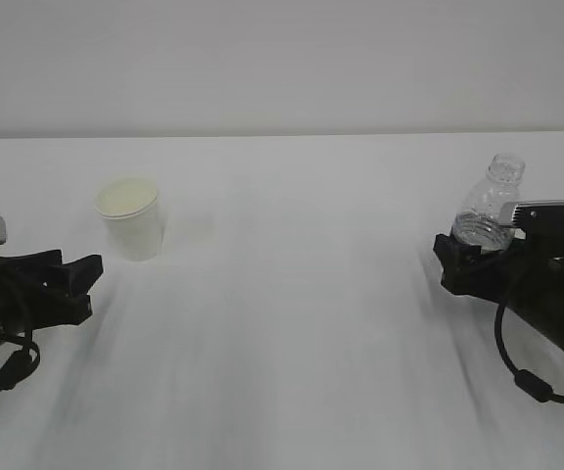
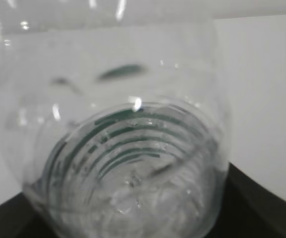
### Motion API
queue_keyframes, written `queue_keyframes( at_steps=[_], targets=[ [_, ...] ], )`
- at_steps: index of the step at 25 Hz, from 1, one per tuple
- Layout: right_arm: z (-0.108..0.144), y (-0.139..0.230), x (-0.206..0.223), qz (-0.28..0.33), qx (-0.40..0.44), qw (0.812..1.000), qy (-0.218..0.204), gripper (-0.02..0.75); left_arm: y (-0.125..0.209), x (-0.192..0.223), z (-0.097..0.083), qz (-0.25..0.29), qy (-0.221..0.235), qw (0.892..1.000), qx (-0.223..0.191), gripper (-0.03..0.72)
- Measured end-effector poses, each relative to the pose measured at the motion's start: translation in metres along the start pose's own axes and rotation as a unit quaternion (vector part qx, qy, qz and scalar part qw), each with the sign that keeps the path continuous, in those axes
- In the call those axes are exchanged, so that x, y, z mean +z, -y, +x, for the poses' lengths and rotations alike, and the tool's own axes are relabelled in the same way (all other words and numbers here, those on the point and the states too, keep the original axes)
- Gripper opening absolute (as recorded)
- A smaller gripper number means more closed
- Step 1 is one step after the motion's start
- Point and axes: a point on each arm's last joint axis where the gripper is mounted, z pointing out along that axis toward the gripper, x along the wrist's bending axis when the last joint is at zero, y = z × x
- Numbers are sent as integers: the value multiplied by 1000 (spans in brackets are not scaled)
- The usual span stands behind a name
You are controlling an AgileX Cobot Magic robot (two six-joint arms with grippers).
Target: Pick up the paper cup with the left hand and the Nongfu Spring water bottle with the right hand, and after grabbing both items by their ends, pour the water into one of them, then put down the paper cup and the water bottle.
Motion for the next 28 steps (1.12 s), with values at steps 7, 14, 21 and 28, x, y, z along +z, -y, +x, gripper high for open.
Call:
queue_keyframes(
  at_steps=[7,14,21,28],
  targets=[
    [1,0,0,0,-2,1000,-4,465,0,0,0,0,0,1000,0,393],
    [2,0,0,1,-6,1000,-13,416,0,0,0,0,0,1000,0,391],
    [3,0,0,2,-22,1000,-19,410,0,0,0,0,0,1000,0,388],
    [5,1,-7,10,-35,999,-24,409,0,0,0,0,0,1000,0,388]
  ],
)
